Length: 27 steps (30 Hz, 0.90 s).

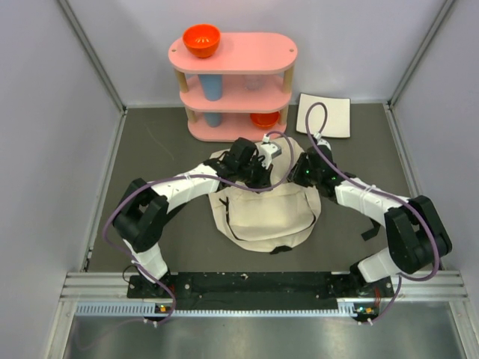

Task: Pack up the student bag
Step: Zip the student bag at the center of the board.

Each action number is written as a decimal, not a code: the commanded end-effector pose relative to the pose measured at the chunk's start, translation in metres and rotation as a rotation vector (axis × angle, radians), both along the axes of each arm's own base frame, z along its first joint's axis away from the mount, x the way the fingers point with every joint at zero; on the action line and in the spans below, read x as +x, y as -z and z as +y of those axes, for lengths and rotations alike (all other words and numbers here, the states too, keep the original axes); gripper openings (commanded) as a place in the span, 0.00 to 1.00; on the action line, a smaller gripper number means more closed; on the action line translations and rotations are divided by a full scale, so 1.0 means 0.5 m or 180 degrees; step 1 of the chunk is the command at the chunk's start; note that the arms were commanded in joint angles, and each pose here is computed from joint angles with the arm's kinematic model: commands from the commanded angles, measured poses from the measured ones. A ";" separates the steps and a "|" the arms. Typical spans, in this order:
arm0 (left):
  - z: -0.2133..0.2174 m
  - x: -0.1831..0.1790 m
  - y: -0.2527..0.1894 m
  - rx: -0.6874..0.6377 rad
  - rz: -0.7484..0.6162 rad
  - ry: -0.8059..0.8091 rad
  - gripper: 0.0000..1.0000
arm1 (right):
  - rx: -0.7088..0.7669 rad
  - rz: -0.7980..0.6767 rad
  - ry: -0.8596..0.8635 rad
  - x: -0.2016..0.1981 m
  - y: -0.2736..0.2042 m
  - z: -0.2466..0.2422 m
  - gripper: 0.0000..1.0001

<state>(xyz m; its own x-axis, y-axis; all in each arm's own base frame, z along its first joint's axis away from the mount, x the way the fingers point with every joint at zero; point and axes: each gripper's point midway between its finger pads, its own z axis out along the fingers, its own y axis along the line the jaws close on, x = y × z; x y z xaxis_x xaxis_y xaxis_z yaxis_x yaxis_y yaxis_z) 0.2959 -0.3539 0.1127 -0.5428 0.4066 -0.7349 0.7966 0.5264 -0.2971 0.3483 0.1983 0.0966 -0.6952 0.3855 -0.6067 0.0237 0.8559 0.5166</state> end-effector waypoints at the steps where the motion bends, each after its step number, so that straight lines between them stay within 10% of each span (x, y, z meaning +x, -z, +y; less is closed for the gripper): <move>1: 0.003 -0.032 -0.008 -0.0032 0.0111 0.0064 0.06 | 0.0018 -0.0110 -0.0028 0.014 -0.024 0.017 0.14; 5: 0.004 -0.034 -0.009 -0.0031 0.0112 0.0057 0.04 | 0.0018 -0.0110 -0.0028 0.012 -0.024 0.016 0.00; 27: 0.150 -0.056 0.058 0.0576 0.0168 -0.0661 0.00 | 0.0067 -0.0116 0.1066 -0.029 0.049 -0.110 0.00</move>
<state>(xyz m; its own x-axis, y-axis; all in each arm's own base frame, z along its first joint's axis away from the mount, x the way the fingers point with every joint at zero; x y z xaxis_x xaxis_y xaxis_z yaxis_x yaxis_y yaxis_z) 0.2845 -0.3232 0.1101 -0.5771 0.3660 -0.7301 0.7285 0.6347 -0.2577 0.3324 0.1683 0.0737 -0.6079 0.5231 -0.5974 0.1955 0.8278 0.5258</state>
